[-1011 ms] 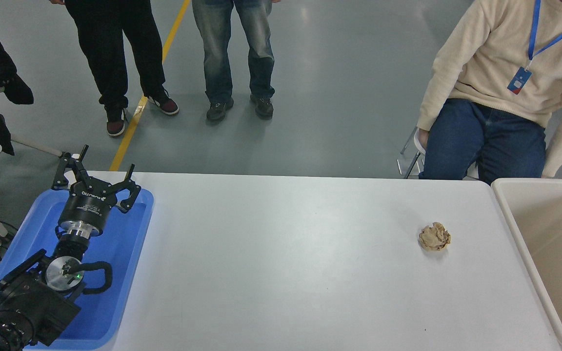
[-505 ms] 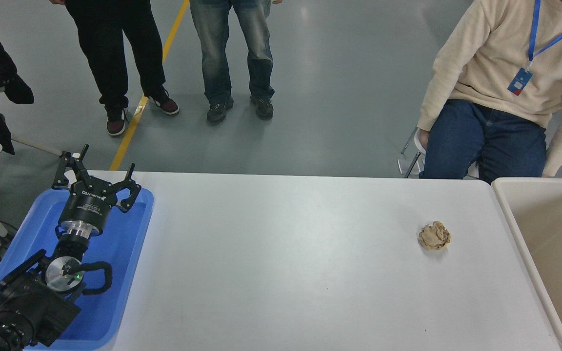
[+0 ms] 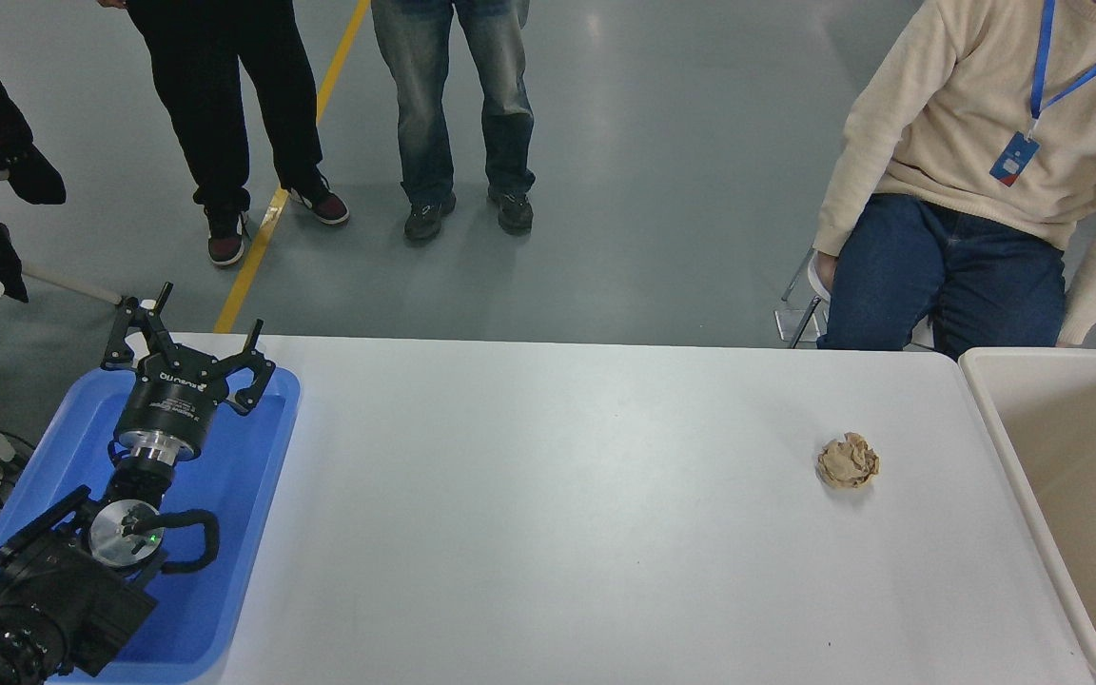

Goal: Pick up foil plate and place in dustbin

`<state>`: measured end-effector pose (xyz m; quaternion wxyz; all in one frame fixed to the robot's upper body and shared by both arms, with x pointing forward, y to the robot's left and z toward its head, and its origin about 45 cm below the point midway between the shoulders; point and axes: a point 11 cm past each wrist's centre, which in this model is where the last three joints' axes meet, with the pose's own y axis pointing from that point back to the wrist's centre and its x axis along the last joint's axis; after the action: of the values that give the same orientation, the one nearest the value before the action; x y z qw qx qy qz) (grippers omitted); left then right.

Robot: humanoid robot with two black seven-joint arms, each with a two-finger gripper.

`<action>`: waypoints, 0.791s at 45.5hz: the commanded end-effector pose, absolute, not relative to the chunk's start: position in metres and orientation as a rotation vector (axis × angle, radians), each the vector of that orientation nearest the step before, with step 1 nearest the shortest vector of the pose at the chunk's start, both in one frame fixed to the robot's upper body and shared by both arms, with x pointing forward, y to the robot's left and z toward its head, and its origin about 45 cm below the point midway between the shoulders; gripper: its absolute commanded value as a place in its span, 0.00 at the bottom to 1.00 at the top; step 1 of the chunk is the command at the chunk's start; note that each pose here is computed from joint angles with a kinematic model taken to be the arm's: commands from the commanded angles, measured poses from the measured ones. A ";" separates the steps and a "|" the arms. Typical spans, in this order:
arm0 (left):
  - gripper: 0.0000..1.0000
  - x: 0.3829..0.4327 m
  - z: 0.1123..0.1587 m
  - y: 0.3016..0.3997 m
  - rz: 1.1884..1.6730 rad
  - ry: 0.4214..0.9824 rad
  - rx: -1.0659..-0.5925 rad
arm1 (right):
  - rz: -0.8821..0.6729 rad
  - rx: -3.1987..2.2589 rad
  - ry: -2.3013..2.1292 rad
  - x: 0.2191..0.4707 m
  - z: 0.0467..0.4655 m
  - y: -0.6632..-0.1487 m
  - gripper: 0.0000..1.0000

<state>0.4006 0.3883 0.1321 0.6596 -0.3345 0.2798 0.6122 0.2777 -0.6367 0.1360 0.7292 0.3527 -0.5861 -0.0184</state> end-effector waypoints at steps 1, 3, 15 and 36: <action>1.00 0.4007 0.1323 0.3879 1.384 0.633 -0.758 | -0.006 0.690 -1.390 0.269 0.132 -0.644 0.00; 1.00 0.4006 0.1321 0.3883 1.385 0.633 -0.757 | -0.003 0.687 -1.391 0.268 0.132 -0.643 0.00; 1.00 0.4006 0.1321 0.3883 1.385 0.633 -0.757 | -0.007 0.667 -1.357 0.250 0.117 -0.644 0.16; 1.00 0.4007 0.1323 0.3879 1.384 0.633 -0.758 | 0.061 0.584 -1.389 0.243 0.126 -0.654 0.74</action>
<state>0.4006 0.3882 0.1321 0.6596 -0.3346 0.2799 0.6121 0.2455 -0.6522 0.1253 0.7294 0.2745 -0.6263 0.0212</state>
